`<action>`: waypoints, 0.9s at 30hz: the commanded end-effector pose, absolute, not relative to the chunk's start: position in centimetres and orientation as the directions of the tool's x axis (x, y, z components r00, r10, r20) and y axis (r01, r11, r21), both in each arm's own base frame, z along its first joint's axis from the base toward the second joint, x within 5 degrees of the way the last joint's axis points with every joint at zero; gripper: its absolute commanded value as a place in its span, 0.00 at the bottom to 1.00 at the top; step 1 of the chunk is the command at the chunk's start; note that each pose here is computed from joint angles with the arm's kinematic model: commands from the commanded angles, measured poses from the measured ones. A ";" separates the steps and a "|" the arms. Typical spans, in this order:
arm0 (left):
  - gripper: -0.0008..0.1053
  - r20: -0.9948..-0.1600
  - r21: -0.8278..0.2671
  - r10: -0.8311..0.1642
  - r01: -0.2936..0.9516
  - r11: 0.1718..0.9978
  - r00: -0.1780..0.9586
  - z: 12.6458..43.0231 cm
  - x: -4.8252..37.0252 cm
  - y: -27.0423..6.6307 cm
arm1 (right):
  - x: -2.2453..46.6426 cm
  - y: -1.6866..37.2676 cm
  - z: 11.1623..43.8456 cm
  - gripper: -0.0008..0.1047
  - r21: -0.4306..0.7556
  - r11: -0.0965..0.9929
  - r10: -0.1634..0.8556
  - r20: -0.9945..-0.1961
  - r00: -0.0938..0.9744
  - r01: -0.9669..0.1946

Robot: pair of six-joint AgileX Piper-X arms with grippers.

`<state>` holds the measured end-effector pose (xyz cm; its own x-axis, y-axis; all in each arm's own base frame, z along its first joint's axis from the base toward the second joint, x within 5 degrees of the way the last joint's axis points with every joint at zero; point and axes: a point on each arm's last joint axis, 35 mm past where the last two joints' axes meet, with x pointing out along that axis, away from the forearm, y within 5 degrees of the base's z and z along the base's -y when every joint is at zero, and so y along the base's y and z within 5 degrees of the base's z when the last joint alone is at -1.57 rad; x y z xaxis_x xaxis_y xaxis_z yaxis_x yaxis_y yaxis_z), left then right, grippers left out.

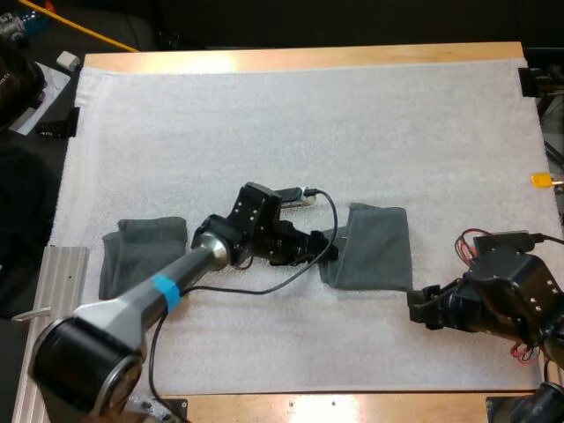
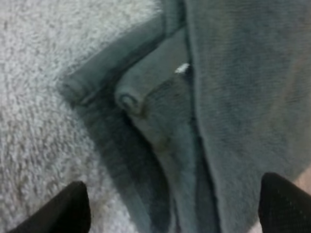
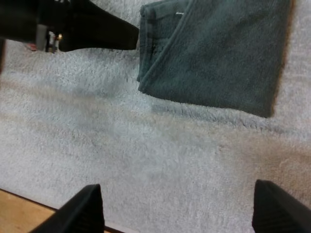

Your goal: Pick towel from pile, fold and stack

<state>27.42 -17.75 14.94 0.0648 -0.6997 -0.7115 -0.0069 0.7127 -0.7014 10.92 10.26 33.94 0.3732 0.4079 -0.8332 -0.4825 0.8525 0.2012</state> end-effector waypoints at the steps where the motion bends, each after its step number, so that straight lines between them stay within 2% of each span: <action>1: 0.66 -0.709 -0.705 -0.704 -0.052 0.707 0.047 14.3 28.1 -18.1 | 10.8 10.1 34.1 0.60 0.187 0.851 0.400 -0.836 0.375 -0.491; 12: 0.66 -0.730 -0.681 -0.684 -0.098 0.726 0.000 13.1 27.8 -19.1 | 10.8 10.2 34.1 0.59 0.192 0.853 0.403 -0.833 0.378 -0.486; 23: 0.65 -0.725 -0.678 -0.683 -0.082 0.730 -0.091 12.9 27.3 -23.3 | 10.8 10.1 34.2 0.59 0.195 0.852 0.405 -0.833 0.376 -0.487; 25: 0.64 -0.722 -0.681 -0.685 -0.077 0.728 -0.096 13.0 27.4 -23.8 | 10.7 10.1 34.1 0.59 0.194 0.852 0.404 -0.835 0.374 -0.487; 27: 0.58 -0.719 -0.683 -0.687 -0.076 0.726 -0.100 13.0 27.5 -23.9 | 10.7 10.1 34.2 0.59 0.194 0.851 0.406 -0.833 0.376 -0.488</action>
